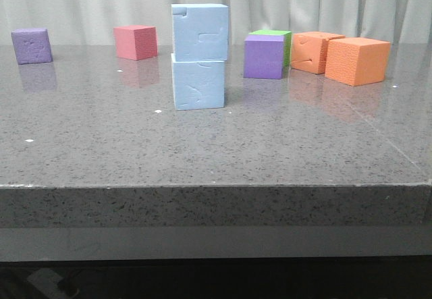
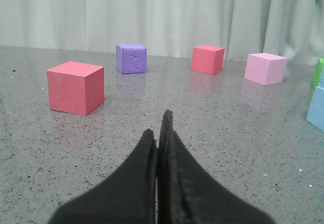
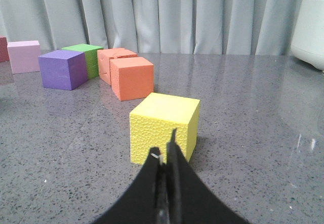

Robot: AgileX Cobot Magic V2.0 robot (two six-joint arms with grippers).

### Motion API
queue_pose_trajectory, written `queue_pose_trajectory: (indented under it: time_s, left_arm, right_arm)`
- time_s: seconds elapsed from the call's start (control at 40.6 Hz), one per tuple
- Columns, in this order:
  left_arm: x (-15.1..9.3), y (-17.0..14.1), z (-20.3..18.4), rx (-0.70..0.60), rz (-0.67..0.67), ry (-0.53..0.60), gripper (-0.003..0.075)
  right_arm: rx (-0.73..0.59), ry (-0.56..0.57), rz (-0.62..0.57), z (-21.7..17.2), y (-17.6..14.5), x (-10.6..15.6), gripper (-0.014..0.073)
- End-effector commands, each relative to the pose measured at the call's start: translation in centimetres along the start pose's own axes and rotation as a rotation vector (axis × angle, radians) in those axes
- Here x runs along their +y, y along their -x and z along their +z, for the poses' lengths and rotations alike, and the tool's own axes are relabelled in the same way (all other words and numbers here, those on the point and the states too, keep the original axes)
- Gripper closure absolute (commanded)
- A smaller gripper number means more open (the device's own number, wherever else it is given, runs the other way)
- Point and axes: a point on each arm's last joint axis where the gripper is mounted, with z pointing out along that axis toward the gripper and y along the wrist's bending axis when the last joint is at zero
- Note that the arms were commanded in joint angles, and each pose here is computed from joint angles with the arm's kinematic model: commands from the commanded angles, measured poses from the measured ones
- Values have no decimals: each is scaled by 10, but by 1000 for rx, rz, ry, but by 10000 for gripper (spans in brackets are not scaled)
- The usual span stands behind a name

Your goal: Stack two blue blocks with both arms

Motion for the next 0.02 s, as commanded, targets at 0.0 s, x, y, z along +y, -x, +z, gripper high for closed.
queue_pose_trajectory:
  time_s: [0.0]
  left_arm:
    - [0, 8, -2, -97, -4, 0, 741]
  right_arm:
    - [-116, -8, -13, -2, 11, 0, 662]
